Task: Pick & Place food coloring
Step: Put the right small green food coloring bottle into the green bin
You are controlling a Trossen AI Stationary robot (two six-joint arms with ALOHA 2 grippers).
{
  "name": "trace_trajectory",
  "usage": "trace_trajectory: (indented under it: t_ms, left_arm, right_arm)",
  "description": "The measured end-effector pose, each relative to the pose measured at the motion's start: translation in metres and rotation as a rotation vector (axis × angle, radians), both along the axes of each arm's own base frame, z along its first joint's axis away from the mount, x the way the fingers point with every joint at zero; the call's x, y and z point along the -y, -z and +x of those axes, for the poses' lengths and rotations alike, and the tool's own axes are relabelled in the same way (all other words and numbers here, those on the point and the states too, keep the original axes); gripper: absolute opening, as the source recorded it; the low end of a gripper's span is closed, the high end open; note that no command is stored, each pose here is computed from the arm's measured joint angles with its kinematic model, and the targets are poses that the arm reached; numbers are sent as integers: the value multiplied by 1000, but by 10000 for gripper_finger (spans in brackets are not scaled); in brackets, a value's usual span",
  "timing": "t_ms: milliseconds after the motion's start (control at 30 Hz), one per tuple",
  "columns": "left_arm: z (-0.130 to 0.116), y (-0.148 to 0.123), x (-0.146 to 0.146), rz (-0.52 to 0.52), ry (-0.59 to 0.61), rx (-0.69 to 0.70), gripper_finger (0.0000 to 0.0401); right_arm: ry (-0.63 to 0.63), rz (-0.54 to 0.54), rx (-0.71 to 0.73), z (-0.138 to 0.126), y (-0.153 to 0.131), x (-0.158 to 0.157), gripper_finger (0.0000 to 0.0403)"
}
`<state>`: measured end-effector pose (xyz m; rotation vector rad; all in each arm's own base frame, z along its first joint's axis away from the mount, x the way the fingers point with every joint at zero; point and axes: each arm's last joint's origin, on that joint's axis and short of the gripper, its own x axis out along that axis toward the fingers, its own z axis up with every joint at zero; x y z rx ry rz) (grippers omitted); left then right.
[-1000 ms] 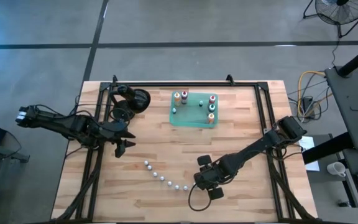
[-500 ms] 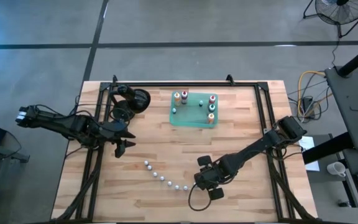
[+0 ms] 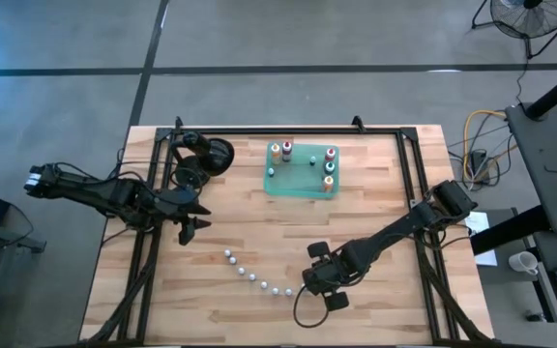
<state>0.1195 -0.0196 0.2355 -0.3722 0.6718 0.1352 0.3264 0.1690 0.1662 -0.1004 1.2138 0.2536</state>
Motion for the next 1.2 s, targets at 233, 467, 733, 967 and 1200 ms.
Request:
trace_trajectory:
  t_ms: [233,467,733,967,1200]
  left_arm:
    - [0,0,0,13,11,0,163]
    - [0,0,0,19,15,0,163]
    - [0,0,0,19,15,0,163]
    - [0,0,0,32,26,0,163]
    - [1,-1,0,30,26,9,163]
  right_arm:
    - [24,7,-3,0,0,0,69]
    - [69,20,-10,0,1,1,66]
    - [292,84,-33,6,-2,15,43]
    - [520,50,29,12,-27,51,37]
    - [894,-39,155,33,-86,129,35]
